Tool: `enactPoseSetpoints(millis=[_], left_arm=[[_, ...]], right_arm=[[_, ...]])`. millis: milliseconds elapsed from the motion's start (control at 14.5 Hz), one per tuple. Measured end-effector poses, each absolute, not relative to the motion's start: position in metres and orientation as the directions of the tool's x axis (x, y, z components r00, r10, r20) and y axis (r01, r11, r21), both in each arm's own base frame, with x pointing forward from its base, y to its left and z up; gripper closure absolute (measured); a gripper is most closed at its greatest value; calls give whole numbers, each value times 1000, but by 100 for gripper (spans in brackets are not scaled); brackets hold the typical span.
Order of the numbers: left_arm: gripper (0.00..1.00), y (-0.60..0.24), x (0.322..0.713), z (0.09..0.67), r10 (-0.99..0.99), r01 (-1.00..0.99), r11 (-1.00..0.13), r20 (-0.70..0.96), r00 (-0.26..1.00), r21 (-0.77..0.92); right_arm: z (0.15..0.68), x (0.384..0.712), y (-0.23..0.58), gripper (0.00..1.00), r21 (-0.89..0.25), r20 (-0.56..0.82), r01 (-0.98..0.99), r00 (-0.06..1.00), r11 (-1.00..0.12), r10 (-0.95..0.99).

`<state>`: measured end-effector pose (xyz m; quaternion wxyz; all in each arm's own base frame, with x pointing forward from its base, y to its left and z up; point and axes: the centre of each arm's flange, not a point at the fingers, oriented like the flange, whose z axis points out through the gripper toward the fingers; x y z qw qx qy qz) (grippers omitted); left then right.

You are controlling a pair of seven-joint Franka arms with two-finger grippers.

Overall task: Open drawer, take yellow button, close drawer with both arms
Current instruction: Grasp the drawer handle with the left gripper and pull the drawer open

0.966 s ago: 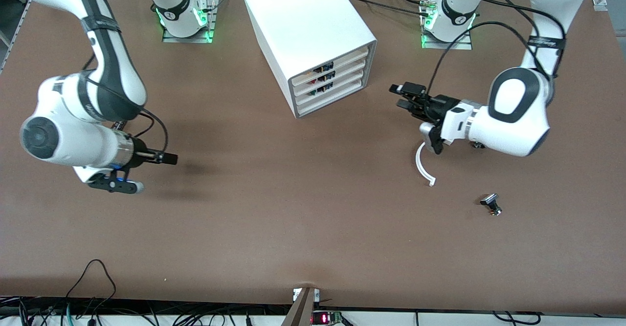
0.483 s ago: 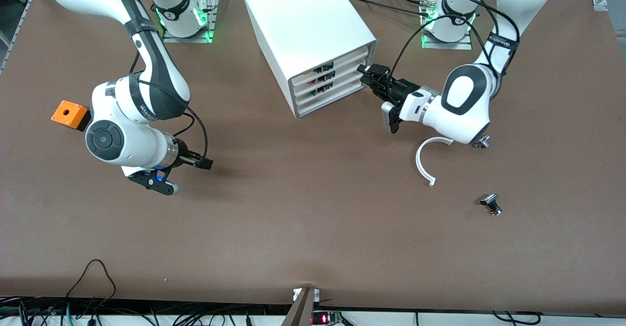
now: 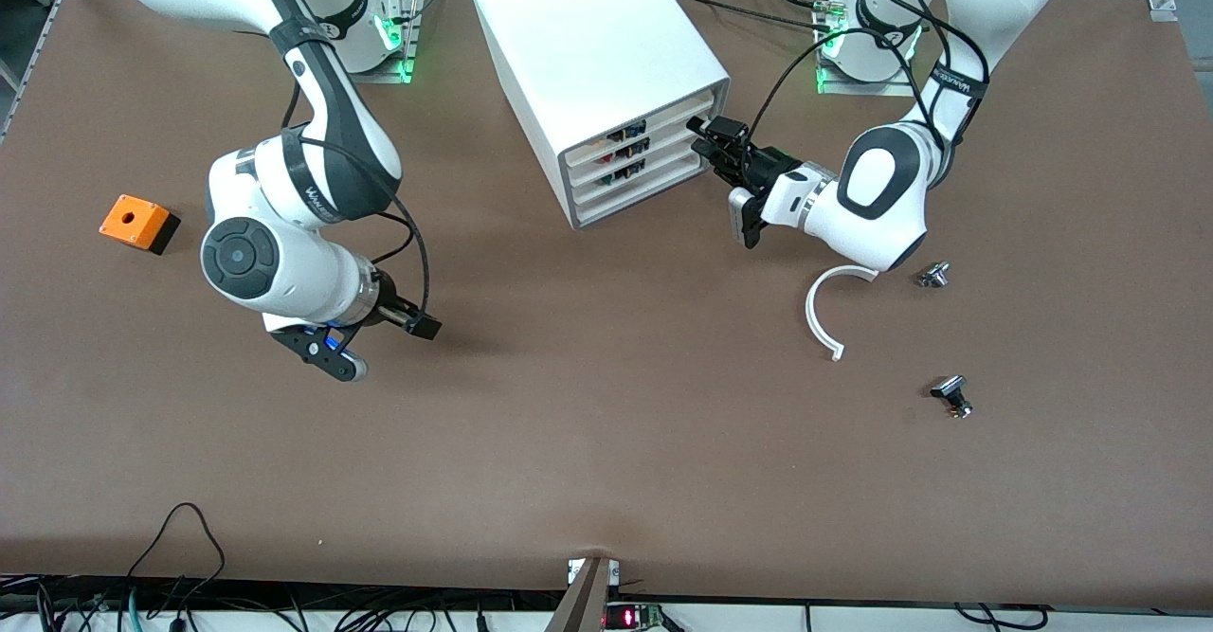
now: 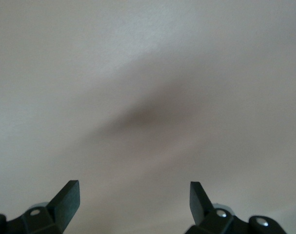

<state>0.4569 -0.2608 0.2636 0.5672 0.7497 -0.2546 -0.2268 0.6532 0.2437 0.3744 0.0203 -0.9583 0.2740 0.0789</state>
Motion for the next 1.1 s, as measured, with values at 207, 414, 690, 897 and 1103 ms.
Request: enactPoseSetpoints(millis=[207, 414, 690, 897, 1103], left_arm=[[47, -277, 446, 256, -616, -145, -200, -9, 788, 969], [48, -294, 433, 251, -613, -140, -185, -3, 790, 973], [51, -302, 419, 244, -611, -128, -168, -1, 792, 977], [60, -305, 409, 236, -624, -156, -149, 30, 781, 976], [89, -306, 408, 241, -624, -161, -110, 58, 779, 981]], right_arm=[[389, 655, 262, 0, -13, -179, -571, 809, -821, -560], [399, 660, 274, 0, -28, -181, -599, 790, -800, -586], [406, 661, 297, 0, -43, -174, -629, 770, -776, -614], [420, 660, 314, 0, -70, -177, -655, 751, -752, -637], [437, 657, 332, 0, -98, -174, -681, 730, -726, -661]])
